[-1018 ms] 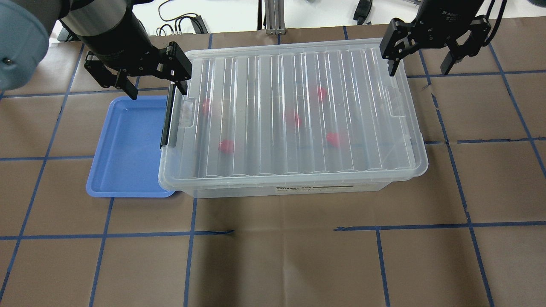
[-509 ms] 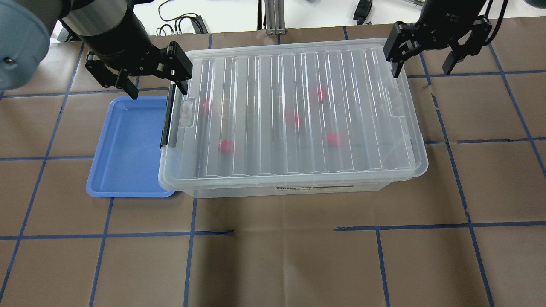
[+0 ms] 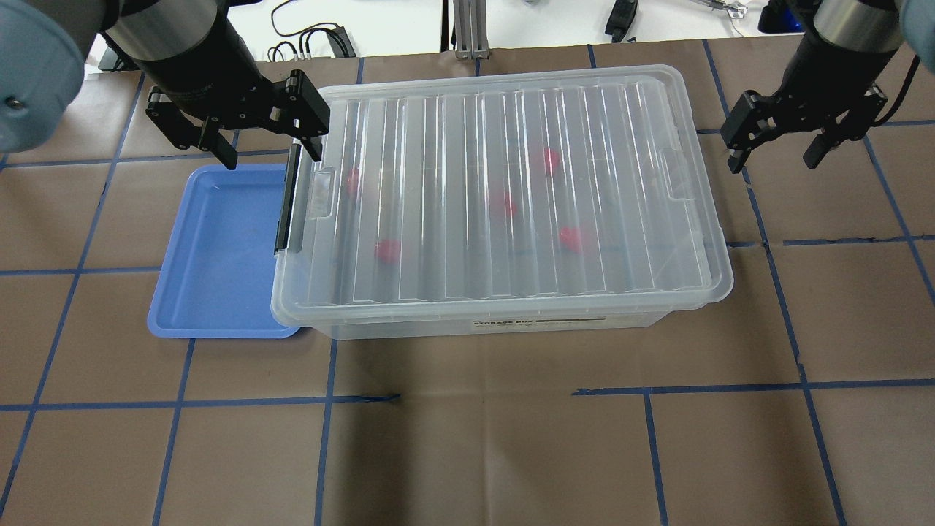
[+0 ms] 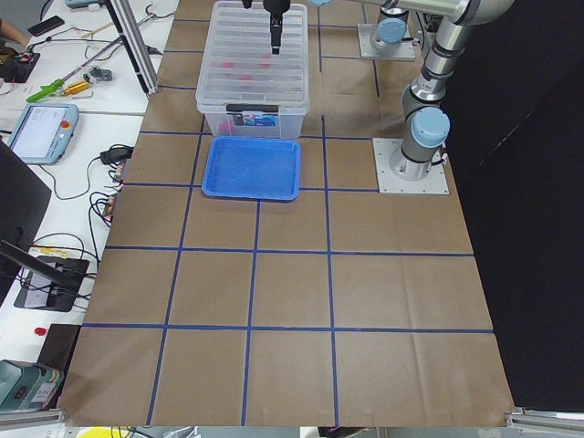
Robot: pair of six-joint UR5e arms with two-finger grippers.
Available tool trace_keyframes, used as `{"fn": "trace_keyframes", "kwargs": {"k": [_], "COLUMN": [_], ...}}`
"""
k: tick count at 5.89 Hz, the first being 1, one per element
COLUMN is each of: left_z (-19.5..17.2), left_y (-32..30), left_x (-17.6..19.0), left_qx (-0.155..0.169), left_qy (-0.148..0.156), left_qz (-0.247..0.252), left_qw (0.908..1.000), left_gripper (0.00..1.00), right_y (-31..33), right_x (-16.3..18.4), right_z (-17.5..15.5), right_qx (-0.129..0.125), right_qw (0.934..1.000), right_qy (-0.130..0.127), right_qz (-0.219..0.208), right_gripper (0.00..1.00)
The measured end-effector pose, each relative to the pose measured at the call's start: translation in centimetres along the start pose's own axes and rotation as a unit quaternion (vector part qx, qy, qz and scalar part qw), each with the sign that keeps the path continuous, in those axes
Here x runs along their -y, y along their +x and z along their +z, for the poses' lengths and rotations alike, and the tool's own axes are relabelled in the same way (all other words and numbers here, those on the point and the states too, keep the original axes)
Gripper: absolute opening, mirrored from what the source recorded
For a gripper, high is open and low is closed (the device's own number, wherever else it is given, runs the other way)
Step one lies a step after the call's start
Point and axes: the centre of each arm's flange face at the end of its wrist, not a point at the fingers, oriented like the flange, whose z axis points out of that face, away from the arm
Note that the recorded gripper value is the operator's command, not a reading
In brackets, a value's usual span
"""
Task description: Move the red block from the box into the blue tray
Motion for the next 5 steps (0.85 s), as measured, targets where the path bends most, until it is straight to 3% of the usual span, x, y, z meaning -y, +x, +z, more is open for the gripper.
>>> {"fn": "trace_keyframes", "kwargs": {"k": [2, 4, 5], "left_z": [0.1, 0.1, 0.2], "left_y": [0.0, 0.0, 0.0], "left_x": [-0.1, -0.1, -0.2], "left_qx": [0.000, -0.001, -0.001], "left_qy": [-0.001, -0.001, -0.002], "left_qz": [0.000, 0.000, 0.000], "left_qw": [1.0000, 1.0000, 1.0000], "left_gripper": [0.98, 0.98, 0.98], "right_y": [-0.6, -1.8, -1.7], "right_x": [-0.8, -0.7, -0.4], "right_z": [5.7, 7.0, 7.2], "right_qx": [0.015, 0.055, 0.054], "right_qw": [0.9997, 0.9980, 0.9980], "right_qy": [0.020, 0.029, 0.034], "right_qz": [0.000, -0.003, -0.006], "right_gripper": [1.00, 1.00, 1.00]}}
